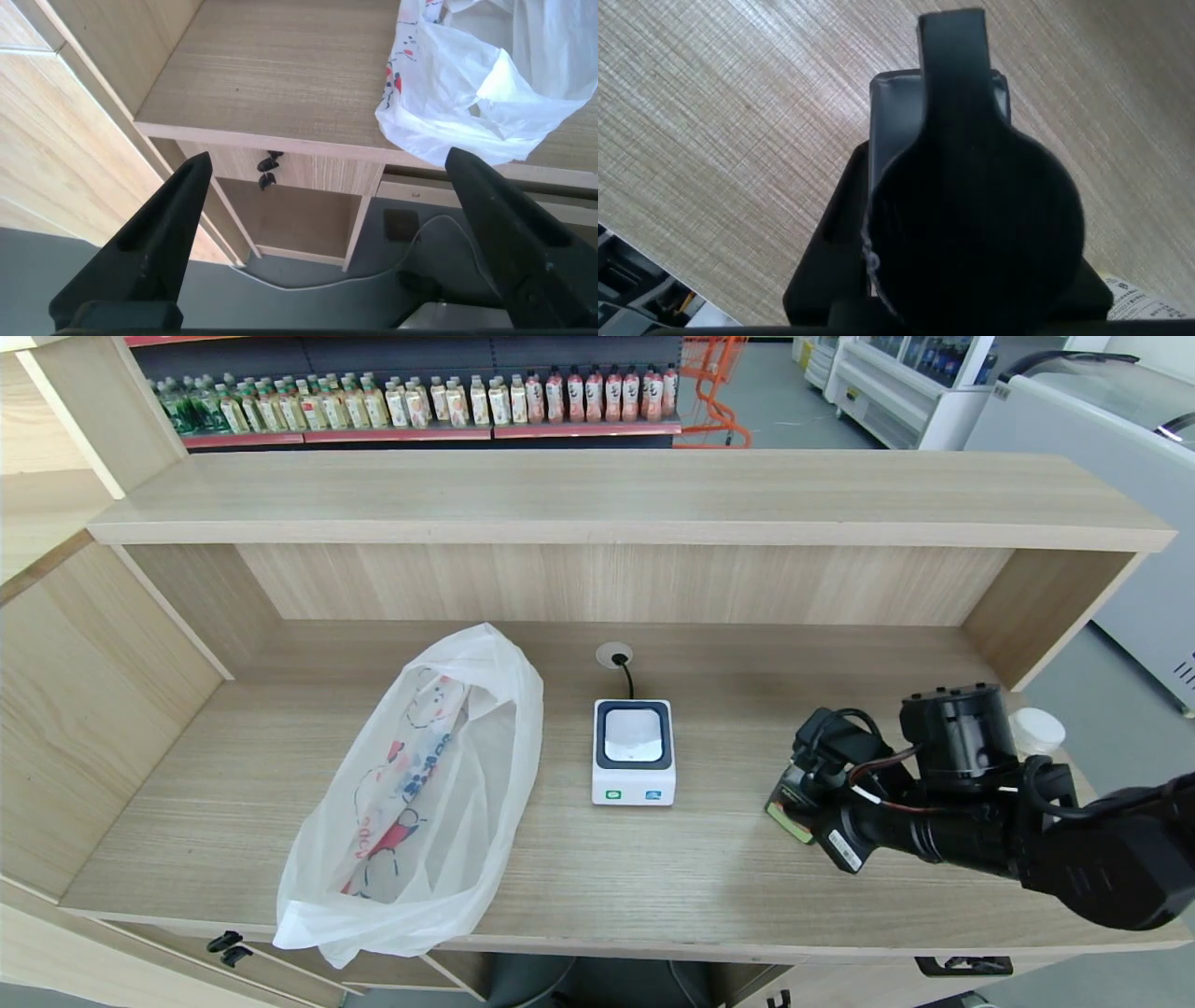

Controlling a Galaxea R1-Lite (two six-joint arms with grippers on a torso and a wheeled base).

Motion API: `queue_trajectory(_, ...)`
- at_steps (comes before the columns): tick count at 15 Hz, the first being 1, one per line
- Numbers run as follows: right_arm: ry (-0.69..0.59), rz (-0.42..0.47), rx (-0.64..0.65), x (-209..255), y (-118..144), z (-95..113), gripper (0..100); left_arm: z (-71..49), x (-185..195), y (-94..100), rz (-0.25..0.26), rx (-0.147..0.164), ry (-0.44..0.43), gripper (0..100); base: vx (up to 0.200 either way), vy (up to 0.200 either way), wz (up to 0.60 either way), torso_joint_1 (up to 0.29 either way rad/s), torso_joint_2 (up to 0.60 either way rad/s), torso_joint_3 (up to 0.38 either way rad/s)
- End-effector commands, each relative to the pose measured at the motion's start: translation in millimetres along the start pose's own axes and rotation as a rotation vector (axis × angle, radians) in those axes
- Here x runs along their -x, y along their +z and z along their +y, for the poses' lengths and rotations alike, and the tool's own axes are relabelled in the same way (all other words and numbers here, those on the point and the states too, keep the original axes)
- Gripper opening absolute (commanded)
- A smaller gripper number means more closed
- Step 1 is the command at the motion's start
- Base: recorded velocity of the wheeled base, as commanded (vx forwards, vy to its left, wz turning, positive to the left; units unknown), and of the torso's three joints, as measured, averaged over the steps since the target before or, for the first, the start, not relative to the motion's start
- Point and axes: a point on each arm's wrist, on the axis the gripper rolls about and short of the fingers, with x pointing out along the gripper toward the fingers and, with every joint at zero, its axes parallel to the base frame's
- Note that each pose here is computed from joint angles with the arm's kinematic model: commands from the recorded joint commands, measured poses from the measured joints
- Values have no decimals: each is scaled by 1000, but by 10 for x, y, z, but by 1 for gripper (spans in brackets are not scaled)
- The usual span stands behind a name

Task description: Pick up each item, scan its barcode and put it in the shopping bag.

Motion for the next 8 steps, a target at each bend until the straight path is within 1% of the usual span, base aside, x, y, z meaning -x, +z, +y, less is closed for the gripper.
queue_trajectory(1, -32, -33, -33, 140, -17, -47, 0, 0, 0, 0, 0, 0, 0, 100, 0, 0, 0, 0, 0, 0)
queue_trajectory(2, -56, -81, -62, 214, 48, -81, 0, 0, 0, 0, 0, 0, 0, 100, 0, 0, 0, 0, 0, 0)
queue_trajectory(3, -129, -231, -132, 537, 216, -181, 0, 0, 0, 0, 0, 0, 0, 100, 0, 0, 0, 0, 0, 0)
queue_trajectory(4, -163, -303, -159, 809, 258, -217, 0, 0, 0, 0, 0, 0, 0, 100, 0, 0, 0, 0, 0, 0)
queue_trajectory(6, -201, -370, -144, 1155, 205, -214, 0, 0, 0, 0, 0, 0, 0, 100, 0, 0, 0, 0, 0, 0)
queue_trajectory(7, -248, -417, -28, 1370, 211, -233, 0, 0, 0, 0, 0, 0, 0, 100, 0, 0, 0, 0, 0, 0)
queue_trajectory(8, -290, -438, 122, 1515, 183, -264, 0, 0, 0, 0, 0, 0, 0, 100, 0, 0, 0, 0, 0, 0)
